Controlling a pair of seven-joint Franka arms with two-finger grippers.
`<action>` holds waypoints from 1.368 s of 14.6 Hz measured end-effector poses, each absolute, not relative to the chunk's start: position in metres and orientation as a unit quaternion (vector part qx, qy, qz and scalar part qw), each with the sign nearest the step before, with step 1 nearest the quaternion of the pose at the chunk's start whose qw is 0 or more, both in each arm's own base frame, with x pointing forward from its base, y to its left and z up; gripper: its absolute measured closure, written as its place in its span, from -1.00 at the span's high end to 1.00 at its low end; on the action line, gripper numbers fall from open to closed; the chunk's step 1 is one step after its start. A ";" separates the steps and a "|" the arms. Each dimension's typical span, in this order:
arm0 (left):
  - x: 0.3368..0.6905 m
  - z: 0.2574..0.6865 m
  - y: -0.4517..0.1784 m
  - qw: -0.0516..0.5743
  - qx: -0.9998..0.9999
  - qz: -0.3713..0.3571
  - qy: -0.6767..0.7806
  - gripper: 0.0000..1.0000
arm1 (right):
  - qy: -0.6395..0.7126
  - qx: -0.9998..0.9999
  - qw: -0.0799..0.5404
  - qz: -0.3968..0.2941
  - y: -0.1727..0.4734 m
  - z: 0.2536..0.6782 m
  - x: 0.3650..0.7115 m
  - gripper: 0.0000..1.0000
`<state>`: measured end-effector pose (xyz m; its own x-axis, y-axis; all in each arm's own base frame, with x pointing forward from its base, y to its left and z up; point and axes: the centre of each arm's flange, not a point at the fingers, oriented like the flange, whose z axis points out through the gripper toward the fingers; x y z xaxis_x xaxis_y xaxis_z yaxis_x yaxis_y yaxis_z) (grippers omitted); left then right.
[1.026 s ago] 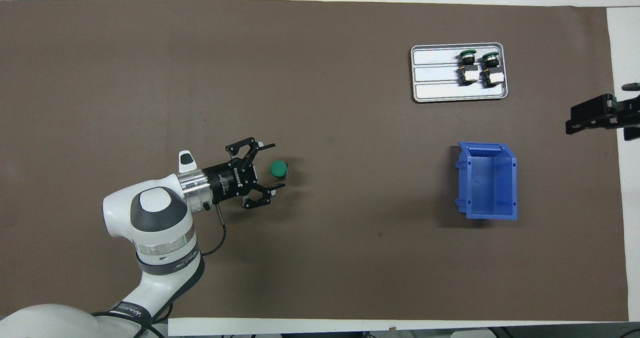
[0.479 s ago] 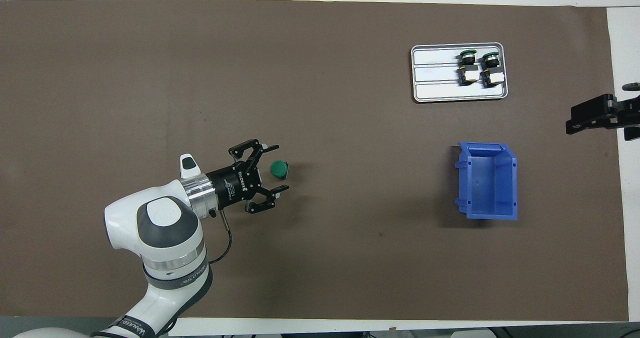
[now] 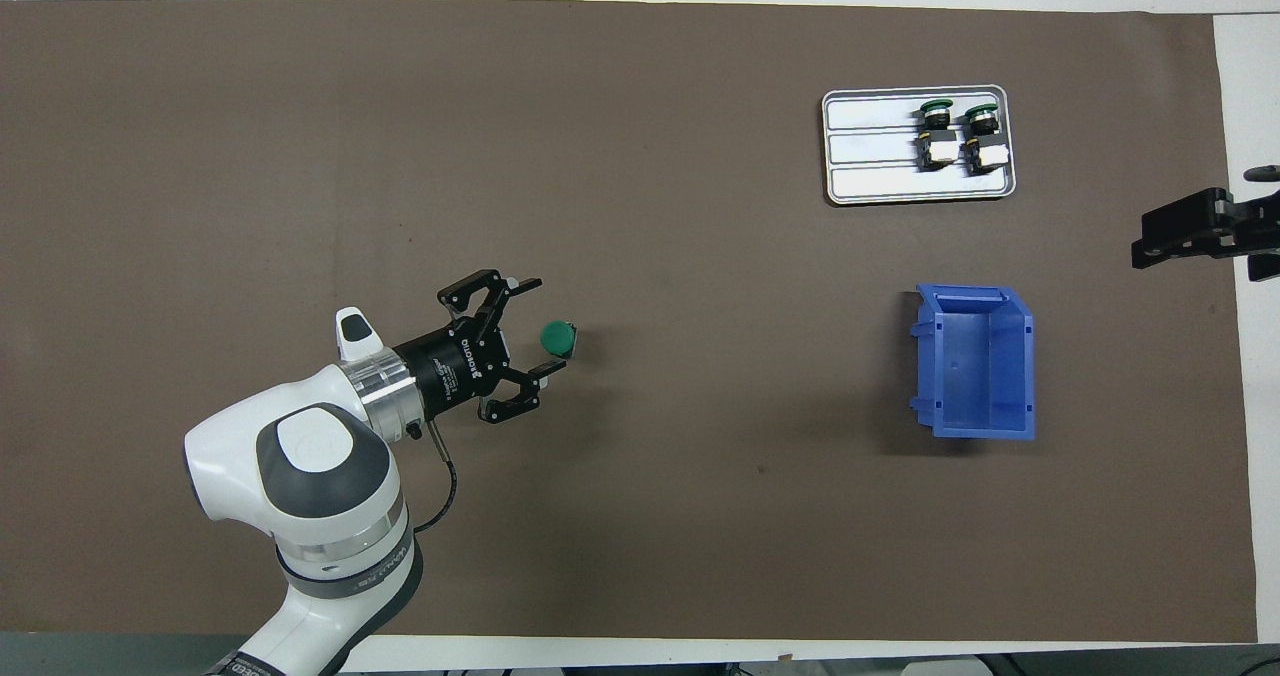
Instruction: Place and press button with both arms
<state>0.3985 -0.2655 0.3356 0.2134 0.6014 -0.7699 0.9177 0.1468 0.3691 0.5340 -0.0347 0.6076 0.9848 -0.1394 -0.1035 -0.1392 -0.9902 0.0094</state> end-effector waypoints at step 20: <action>0.402 0.353 -0.270 0.426 0.726 -0.142 0.521 1.00 | -0.070 0.996 0.001 -0.052 -0.035 0.608 0.534 0.97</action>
